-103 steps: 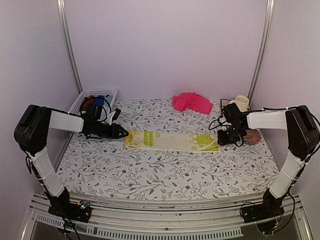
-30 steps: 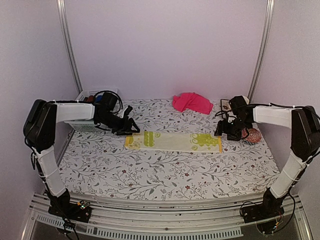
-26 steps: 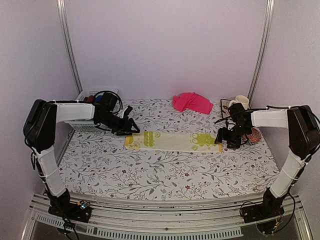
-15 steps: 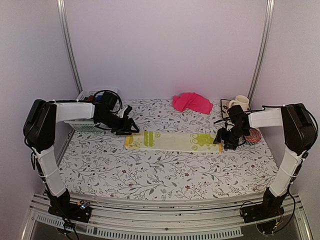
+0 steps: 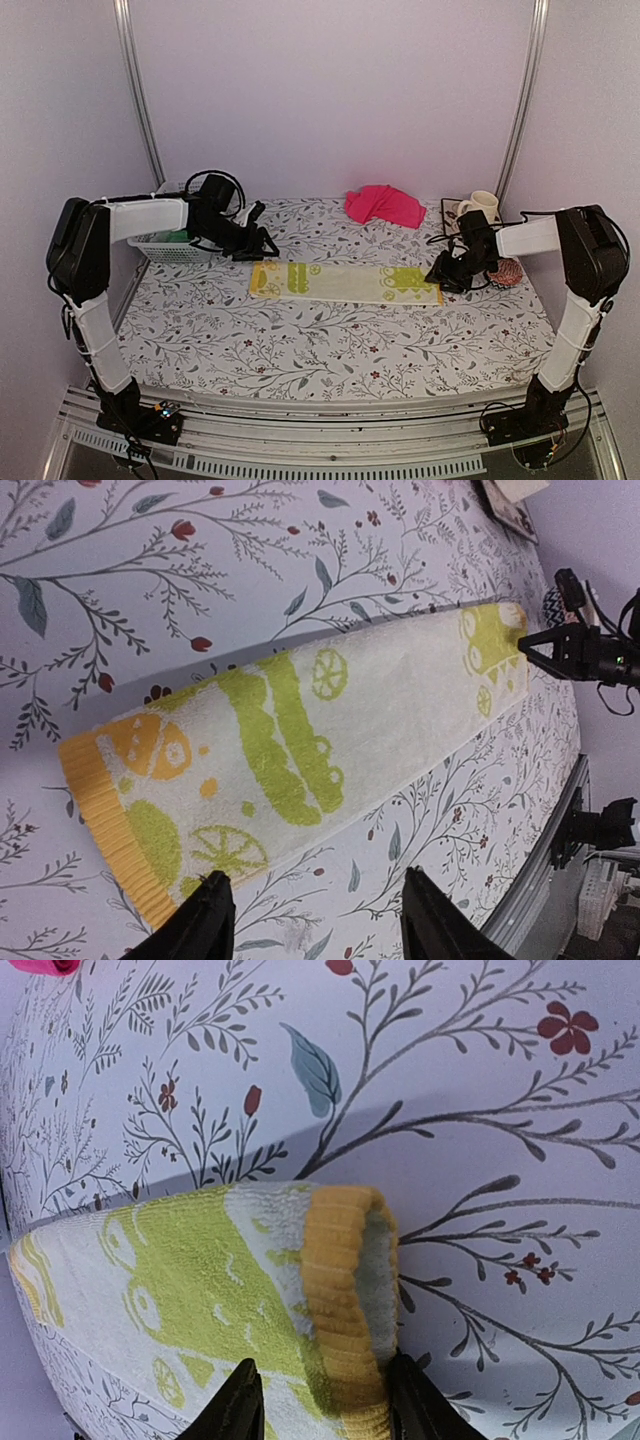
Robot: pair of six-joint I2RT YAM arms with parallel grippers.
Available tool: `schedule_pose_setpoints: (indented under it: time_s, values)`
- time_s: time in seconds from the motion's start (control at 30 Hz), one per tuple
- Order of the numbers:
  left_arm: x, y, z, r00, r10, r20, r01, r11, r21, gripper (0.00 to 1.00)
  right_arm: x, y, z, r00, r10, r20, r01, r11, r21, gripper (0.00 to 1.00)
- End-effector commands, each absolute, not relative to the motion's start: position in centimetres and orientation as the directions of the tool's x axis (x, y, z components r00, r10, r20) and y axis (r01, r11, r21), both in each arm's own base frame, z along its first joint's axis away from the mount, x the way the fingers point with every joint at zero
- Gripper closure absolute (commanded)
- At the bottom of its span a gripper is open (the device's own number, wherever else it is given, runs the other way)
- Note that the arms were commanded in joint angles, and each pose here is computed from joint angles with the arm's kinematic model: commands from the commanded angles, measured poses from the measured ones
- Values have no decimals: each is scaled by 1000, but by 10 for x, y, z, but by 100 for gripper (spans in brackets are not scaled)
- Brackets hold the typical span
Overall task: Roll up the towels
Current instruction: Pick up the towel from the center of the board, then fold the towel at the center of the board.
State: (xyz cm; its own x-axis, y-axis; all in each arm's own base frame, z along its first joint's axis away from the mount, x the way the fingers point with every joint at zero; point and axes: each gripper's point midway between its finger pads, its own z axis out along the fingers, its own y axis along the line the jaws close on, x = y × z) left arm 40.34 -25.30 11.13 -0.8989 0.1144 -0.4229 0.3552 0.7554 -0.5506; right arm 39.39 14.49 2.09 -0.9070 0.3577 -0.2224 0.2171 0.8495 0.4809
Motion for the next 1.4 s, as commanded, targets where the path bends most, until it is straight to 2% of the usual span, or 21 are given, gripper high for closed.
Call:
schedule_pose_setpoints:
  time_s: [0.0,0.13,0.3,0.37,0.47,0.5,0.63,0.83,1.03,1.2,1.37]
  values:
    - [408,-253,135,-874,116,-471,391,743,-543,43,363,142,-17,-927,364,-92,289,849,442,57]
    - [408,-253,136,-875,116,-470,392,741,-546,43,358,139,-22,-925,370,-83,301,851,430,60]
    - [407,-253,137,-876,114,-469,390,739,-549,43,354,135,-23,-923,376,-83,311,855,416,72]
    - [407,-254,137,-876,113,-469,390,738,-550,43,354,136,-24,-923,376,-83,311,855,416,78]
    - [408,-253,138,-876,112,-469,389,739,-551,43,354,135,-24,-922,380,-74,320,856,407,96]
    - [408,-254,139,-875,112,-472,391,739,-549,43,354,134,-24,-921,383,-76,324,857,401,97]
    - [409,-250,142,-871,107,-480,386,754,-531,43,357,130,-10,-913,396,-96,332,860,387,98]
    - [410,-240,137,-879,87,-469,356,775,-522,43,368,110,35,-899,399,-183,329,888,320,98]
    - [410,-237,130,-886,83,-456,343,779,-525,43,367,71,57,-893,398,-210,346,905,247,98]
    - [409,-238,126,-890,84,-447,340,778,-529,43,373,29,89,-858,432,-279,384,899,210,98]
    - [411,-239,122,-896,82,-437,332,776,-535,43,392,38,113,-882,355,-309,293,928,231,98]
